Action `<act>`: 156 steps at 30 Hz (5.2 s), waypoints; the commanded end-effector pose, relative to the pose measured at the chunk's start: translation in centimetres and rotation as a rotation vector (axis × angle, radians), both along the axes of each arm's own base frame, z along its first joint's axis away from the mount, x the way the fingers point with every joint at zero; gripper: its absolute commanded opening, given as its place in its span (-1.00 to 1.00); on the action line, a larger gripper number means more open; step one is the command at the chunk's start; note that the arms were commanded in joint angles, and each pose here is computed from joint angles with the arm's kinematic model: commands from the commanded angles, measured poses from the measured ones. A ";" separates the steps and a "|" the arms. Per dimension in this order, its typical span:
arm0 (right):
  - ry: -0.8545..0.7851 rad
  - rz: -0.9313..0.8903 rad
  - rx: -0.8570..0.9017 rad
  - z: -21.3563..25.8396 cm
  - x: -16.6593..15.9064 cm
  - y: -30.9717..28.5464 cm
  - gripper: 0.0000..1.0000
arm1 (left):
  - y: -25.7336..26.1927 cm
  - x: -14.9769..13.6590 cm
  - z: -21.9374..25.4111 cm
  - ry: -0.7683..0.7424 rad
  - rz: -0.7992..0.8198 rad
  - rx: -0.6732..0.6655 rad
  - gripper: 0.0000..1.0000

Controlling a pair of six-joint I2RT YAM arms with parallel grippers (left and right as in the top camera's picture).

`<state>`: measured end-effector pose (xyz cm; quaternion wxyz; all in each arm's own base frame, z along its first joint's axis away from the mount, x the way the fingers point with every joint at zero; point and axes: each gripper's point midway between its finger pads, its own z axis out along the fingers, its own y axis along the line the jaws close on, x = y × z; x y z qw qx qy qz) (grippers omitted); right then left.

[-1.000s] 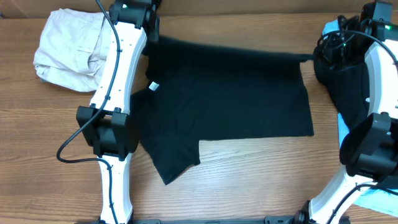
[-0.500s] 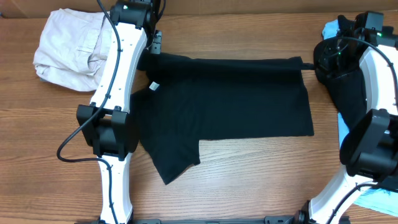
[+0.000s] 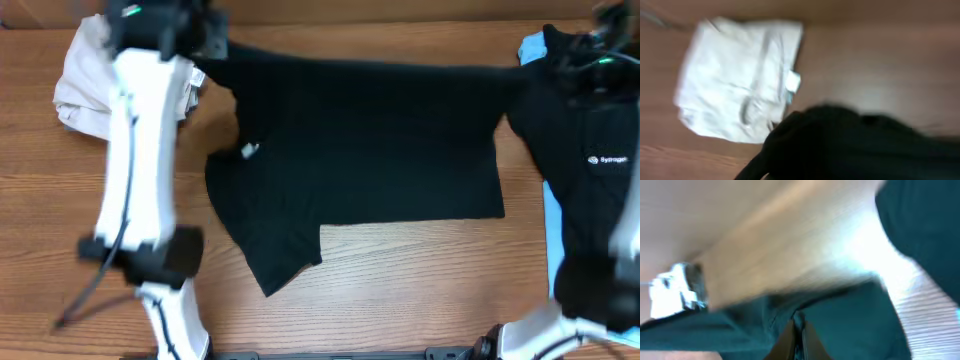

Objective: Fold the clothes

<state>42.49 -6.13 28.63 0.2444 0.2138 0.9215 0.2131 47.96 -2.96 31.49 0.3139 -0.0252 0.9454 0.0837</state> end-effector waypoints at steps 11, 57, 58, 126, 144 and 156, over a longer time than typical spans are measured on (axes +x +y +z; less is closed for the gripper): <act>-0.479 -0.194 -0.275 21.0 -18.6 0.2 -0.93 | 7.9 -22.2 23.6 -0.634 0.218 0.044 -0.92; -0.924 -0.225 -0.452 29.8 -30.4 6.0 -0.93 | 6.6 -29.9 27.8 -0.849 0.114 -0.097 -0.92; -0.910 -0.216 -0.443 29.6 -29.4 5.8 -0.93 | 6.2 -28.4 27.3 -0.817 0.103 -0.098 -0.92; 0.018 -0.026 -0.087 3.0 -13.5 1.1 -0.92 | -3.7 -15.2 -0.8 0.263 0.001 -0.120 -0.92; 0.220 -0.356 -0.037 -4.7 -25.9 0.8 -0.92 | 1.1 -27.7 -8.9 0.306 0.339 -0.171 -0.91; 0.282 -0.385 -0.077 -6.2 -27.4 0.5 -0.92 | 1.1 -27.8 -10.5 0.319 0.316 -0.156 -0.91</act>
